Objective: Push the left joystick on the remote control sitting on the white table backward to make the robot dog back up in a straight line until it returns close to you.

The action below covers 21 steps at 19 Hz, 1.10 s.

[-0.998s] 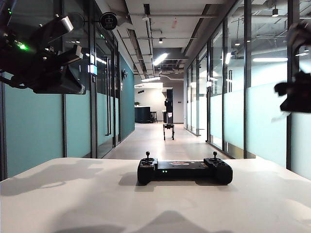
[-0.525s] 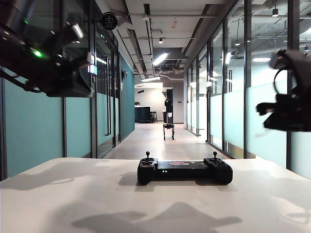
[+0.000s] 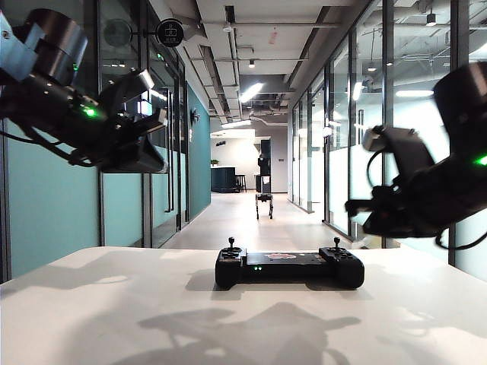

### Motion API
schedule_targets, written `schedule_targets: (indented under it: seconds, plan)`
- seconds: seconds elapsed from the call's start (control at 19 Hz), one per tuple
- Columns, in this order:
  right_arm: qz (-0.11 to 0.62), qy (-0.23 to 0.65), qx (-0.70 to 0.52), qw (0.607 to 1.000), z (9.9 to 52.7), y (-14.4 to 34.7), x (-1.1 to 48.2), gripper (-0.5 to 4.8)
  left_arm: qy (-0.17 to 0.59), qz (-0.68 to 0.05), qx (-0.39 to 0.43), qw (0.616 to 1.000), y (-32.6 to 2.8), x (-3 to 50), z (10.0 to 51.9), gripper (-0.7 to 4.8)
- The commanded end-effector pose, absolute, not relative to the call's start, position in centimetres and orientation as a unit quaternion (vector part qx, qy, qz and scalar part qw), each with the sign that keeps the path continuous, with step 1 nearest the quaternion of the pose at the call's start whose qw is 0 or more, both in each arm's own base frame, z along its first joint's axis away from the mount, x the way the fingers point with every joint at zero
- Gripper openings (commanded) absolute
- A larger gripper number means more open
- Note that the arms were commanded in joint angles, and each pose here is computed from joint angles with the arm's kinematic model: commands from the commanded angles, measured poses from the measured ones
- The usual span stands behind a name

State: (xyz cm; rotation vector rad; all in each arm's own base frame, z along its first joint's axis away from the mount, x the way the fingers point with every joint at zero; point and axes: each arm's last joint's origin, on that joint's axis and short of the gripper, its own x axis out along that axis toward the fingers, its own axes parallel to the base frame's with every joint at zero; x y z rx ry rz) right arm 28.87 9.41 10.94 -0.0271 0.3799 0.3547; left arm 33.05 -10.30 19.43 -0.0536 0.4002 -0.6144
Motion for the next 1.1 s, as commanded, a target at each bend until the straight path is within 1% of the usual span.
schedule_targets:
  seconds: [0.05,0.11,0.16,0.32,0.37,0.42,0.68,1.1]
  plan:
    - [0.17,0.187,-0.002,0.968,10.5,9.8,30.0,1.73,0.184,-0.305,-0.026,0.934,-10.6,33.8,19.8,-0.05]
    - [0.163,0.192,0.006,0.968,10.2,9.9,30.3,2.47,0.182,-0.305,-0.026,0.934,-10.6,34.0,19.7,-0.05]
    - [0.154,0.196,0.01,0.968,9.9,9.9,30.5,2.57,0.182,-0.306,-0.026,0.934,-10.7,34.1,19.6,-0.05]
    - [0.146,0.197,0.008,0.969,9.6,10.1,31.1,2.63,0.185,-0.307,-0.026,0.933,-10.7,34.2,19.3,-0.05]
    - [0.146,0.195,0.008,0.97,9.6,10.1,31.3,3.0,0.184,-0.307,-0.026,0.933,-10.7,34.2,19.3,-0.05]
    - [0.146,0.196,0.008,0.97,9.5,10.2,31.6,3.25,0.184,-0.307,-0.026,0.933,-10.7,34.2,19.3,-0.05]
    - [0.146,0.2,0.008,0.969,8.8,10.8,33.3,3.24,0.182,-0.314,-0.027,0.931,-10.7,34.2,19.4,-0.05]
    - [0.143,0.243,0.001,0.96,7.8,11.3,35.1,3.24,0.182,-0.317,-0.028,0.93,-10.7,34.2,19.4,-0.05]
